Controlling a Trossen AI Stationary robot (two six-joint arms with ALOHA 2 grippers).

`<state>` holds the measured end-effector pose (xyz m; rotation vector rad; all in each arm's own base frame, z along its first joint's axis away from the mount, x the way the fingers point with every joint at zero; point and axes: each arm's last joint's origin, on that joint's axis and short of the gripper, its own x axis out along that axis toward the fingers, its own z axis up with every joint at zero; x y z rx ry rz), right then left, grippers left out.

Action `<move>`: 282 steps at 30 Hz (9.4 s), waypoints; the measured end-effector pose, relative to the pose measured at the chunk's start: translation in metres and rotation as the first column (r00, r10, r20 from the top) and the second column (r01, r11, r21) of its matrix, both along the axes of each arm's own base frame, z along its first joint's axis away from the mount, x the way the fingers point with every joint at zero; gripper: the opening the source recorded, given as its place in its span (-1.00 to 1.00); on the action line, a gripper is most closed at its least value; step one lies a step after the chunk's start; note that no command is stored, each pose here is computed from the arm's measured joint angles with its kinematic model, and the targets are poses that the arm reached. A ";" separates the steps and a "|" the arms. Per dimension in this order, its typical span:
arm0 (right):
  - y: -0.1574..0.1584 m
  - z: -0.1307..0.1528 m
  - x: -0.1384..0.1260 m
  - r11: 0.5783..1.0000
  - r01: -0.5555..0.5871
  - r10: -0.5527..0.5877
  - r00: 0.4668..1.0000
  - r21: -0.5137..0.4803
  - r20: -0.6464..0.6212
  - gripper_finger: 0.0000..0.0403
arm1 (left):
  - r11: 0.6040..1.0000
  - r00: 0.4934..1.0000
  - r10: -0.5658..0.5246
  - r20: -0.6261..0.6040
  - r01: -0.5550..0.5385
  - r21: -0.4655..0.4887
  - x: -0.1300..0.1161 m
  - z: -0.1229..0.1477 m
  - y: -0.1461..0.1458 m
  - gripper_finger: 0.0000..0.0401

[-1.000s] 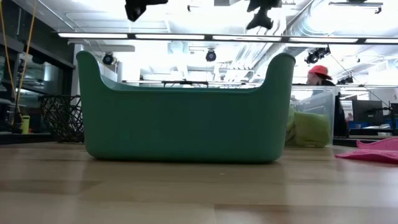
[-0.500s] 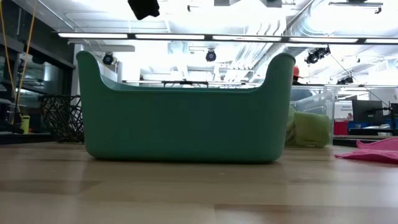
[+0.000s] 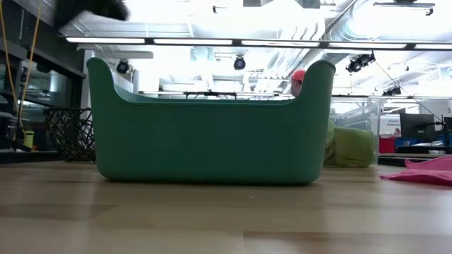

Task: Sort microfiber towel by color & place in baskets
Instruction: Put the green microfiber cloth into the transparent bin, then put the top yellow microfiber cloth into the blue bin

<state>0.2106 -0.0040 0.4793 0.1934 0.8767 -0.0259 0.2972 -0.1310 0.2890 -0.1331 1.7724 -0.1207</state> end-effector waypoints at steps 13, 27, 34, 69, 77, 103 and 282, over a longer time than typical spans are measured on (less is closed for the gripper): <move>0.032 0.002 0.006 1.000 -0.029 0.029 0.999 -0.007 0.045 0.24 | 0.992 0.981 -0.122 -0.152 0.127 0.020 -0.016 -0.044 -0.063 -0.07; 0.034 0.002 0.005 0.998 0.054 -0.053 0.997 -0.027 0.055 0.24 | 0.982 0.904 -0.097 -0.416 0.156 0.109 -0.055 -0.097 -0.051 -0.07; 0.034 0.002 0.006 0.996 0.072 -0.069 0.996 -0.047 0.059 0.24 | 0.990 0.884 -0.103 -0.456 0.134 0.036 -0.060 -0.103 -0.054 -0.07; 0.033 0.011 0.013 0.987 0.029 0.001 0.982 -0.157 0.187 0.24 | 0.967 0.590 -0.246 0.769 0.090 0.240 -0.028 0.188 0.021 -1.00; 0.029 0.040 0.001 0.975 0.126 -0.033 0.898 -0.185 0.439 0.24 | 0.816 0.419 -0.429 0.800 -0.200 0.542 -0.005 0.211 0.095 -1.00; 0.004 0.057 -0.050 0.850 0.419 -0.211 0.826 -0.319 0.522 0.24 | 0.900 -0.646 -0.188 0.740 -0.415 -0.133 0.177 0.094 0.316 -1.00; -0.142 -0.285 0.150 0.971 0.231 -0.232 0.972 -0.060 -0.023 -0.97 | 0.781 -0.471 -0.210 0.857 -0.608 -0.143 -0.155 0.125 0.195 -0.97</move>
